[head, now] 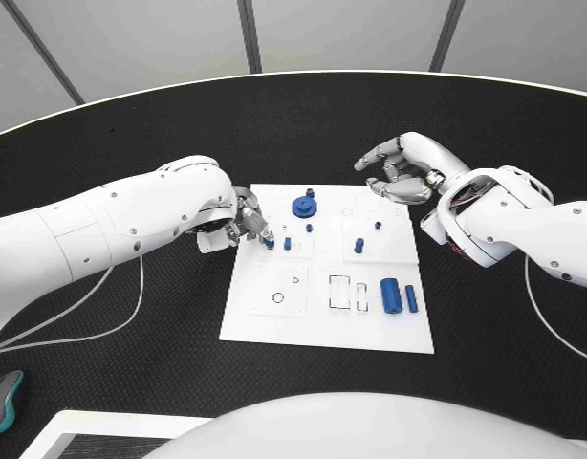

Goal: Assemble the parts on the task board

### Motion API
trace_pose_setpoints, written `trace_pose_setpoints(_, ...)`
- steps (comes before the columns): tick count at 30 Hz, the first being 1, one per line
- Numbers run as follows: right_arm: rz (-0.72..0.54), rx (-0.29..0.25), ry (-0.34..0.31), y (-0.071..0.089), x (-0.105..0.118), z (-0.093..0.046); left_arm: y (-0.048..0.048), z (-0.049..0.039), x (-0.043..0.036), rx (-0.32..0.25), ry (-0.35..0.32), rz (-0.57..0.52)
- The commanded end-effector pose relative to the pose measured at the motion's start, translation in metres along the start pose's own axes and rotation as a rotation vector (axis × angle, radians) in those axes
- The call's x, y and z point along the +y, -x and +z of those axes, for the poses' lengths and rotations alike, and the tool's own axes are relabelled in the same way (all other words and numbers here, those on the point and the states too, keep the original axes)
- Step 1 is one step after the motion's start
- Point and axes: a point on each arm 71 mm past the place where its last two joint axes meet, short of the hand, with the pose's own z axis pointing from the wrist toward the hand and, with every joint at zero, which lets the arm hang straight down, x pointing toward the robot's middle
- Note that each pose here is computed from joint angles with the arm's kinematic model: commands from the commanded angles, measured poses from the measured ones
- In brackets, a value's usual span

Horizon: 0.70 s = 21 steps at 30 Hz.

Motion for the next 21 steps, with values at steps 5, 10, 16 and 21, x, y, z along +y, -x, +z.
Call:
trace_pose_setpoints(5, 0.0, 0.0, 0.0, 0.0, -0.0001, 0.0001, -0.0014, 0.0, -0.0016, 0.007, 0.001, 0.007)
trace_pose_setpoints(10, 0.0, 0.0, 0.0, 0.0, -0.0002, 0.0, -0.002, 0.0001, -0.0021, 0.012, 0.003, 0.011)
trace_pose_setpoints(16, 0.0, 0.001, -0.001, 0.0001, -0.0003, -0.0001, -0.0019, 0.0002, -0.001, 0.015, 0.009, 0.012)
trace_pose_setpoints(21, 0.0, 0.001, -0.001, 0.0, -0.0002, -0.0001, -0.0017, 0.0004, -0.0007, 0.016, 0.012, 0.013)
